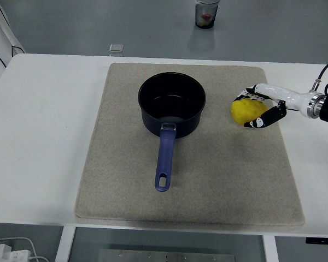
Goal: Put the potato in the blue pot
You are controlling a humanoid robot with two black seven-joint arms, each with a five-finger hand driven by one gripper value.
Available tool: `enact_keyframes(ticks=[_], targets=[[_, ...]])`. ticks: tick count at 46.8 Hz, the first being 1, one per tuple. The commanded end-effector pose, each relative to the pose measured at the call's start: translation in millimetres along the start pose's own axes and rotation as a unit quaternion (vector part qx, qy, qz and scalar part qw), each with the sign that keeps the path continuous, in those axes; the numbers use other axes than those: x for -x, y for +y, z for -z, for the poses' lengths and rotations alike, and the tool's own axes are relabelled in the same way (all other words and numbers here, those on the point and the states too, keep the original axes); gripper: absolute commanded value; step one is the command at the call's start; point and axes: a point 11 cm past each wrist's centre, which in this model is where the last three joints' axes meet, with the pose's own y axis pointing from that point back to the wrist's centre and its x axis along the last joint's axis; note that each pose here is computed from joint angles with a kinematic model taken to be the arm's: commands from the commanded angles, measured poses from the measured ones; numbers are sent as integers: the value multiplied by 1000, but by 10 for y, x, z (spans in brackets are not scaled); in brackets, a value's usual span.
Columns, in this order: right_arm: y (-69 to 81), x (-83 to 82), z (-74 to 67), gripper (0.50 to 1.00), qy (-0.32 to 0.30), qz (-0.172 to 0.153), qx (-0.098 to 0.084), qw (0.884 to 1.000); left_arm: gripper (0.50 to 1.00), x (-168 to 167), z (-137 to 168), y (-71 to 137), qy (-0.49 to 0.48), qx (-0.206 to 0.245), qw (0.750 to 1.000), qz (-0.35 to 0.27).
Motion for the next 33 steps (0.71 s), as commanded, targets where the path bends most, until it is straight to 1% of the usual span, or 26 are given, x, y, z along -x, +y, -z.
enact_keyframes(ticks=[1, 11, 16, 19, 22, 25, 28, 33], targets=[[-5, -104, 58, 500, -1, -9, -5, 1000, 996, -2, -2, 0, 0, 0, 1000, 0], [-11, -393, 287, 500, 1, -32, -30, 999, 996, -2, -2, 0, 0, 0, 1000, 0], [-9, -540, 439, 500, 1, -34, -45, 998, 996, -2, -2, 0, 0, 0, 1000, 0], [-42, -595, 573, 500, 0, -31, -60, 998, 996, -2, -2, 0, 0, 0, 1000, 0], [-106, -614, 712, 500, 3, -29, -74, 997, 996, -2, -2, 0, 0, 0, 1000, 0], [-187, -578, 834, 500, 10, -21, -84, 996, 996, -2, -2, 0, 0, 0, 1000, 0], [-246, -595, 891, 500, 18, -19, -83, 996, 996, -2, -2, 0, 0, 0, 1000, 0], [-371, -537, 1003, 500, 29, -7, -85, 996, 996, -2, -2, 0, 0, 0, 1000, 0]])
